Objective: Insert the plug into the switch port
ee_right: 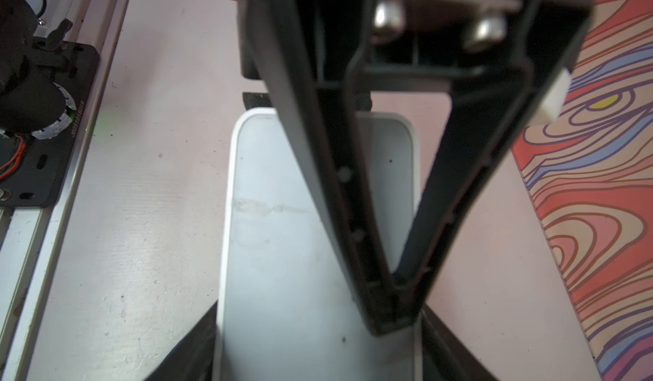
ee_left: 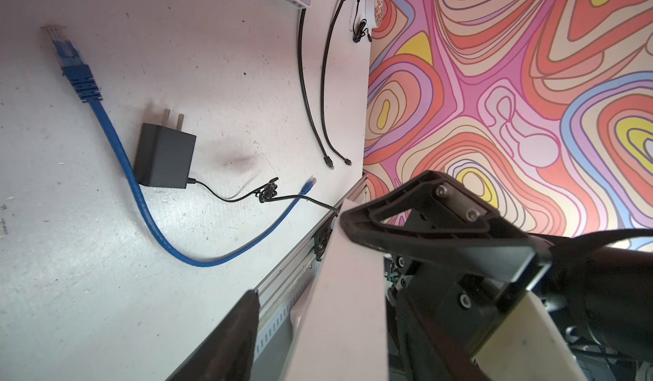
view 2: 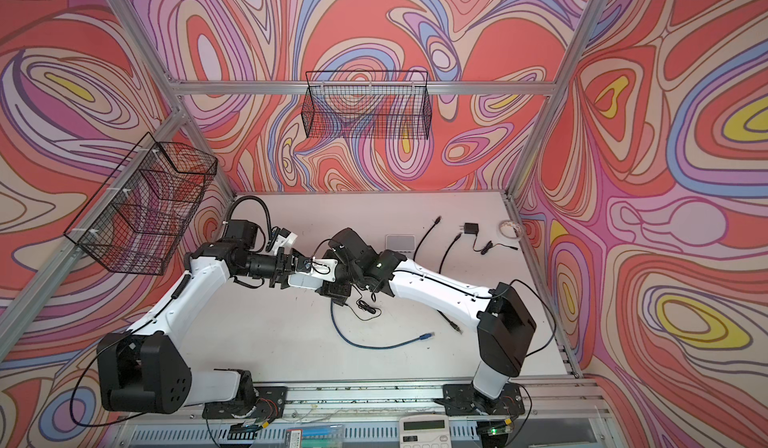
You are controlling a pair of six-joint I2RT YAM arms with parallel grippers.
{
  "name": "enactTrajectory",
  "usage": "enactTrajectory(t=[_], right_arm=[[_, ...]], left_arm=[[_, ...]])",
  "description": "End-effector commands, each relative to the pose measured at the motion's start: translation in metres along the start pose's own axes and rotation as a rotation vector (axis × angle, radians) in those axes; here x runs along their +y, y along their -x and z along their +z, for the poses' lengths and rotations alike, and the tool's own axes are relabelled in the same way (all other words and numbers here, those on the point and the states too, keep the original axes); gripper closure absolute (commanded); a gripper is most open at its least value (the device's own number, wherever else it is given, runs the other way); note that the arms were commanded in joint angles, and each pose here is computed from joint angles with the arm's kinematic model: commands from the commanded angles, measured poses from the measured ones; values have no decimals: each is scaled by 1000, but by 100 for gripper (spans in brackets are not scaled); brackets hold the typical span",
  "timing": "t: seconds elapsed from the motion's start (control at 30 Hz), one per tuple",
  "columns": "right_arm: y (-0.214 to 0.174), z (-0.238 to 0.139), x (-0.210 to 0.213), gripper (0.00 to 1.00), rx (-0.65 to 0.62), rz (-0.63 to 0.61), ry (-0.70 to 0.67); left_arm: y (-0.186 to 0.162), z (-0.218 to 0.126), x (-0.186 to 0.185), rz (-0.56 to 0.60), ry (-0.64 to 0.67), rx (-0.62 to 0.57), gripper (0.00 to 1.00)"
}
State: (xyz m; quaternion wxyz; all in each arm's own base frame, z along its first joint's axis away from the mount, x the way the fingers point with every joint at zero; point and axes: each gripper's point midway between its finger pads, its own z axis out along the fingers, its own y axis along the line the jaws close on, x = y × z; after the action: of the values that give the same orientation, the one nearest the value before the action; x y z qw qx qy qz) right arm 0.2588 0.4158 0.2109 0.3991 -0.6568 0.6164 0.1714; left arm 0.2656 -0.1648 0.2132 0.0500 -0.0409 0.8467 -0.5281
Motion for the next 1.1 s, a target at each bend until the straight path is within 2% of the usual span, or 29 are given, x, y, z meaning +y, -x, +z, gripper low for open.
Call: enactTrajectory(t=[0.0, 0.47, 0.83, 1.07], right_arm=[[15, -3, -4, 73, -42, -80, -17], [28, 8, -15, 75, -58, -136, -32], [24, 8, -8, 76, -58, -134, 0], [22, 5, -5, 76, -49, -140, 9]], left_arm=[[-4, 4, -2, 5, -25, 25, 39], [-7, 6, 0, 3, -29, 26, 42], [-7, 5, -1, 10, -29, 26, 50], [-7, 4, -2, 19, -20, 19, 47]])
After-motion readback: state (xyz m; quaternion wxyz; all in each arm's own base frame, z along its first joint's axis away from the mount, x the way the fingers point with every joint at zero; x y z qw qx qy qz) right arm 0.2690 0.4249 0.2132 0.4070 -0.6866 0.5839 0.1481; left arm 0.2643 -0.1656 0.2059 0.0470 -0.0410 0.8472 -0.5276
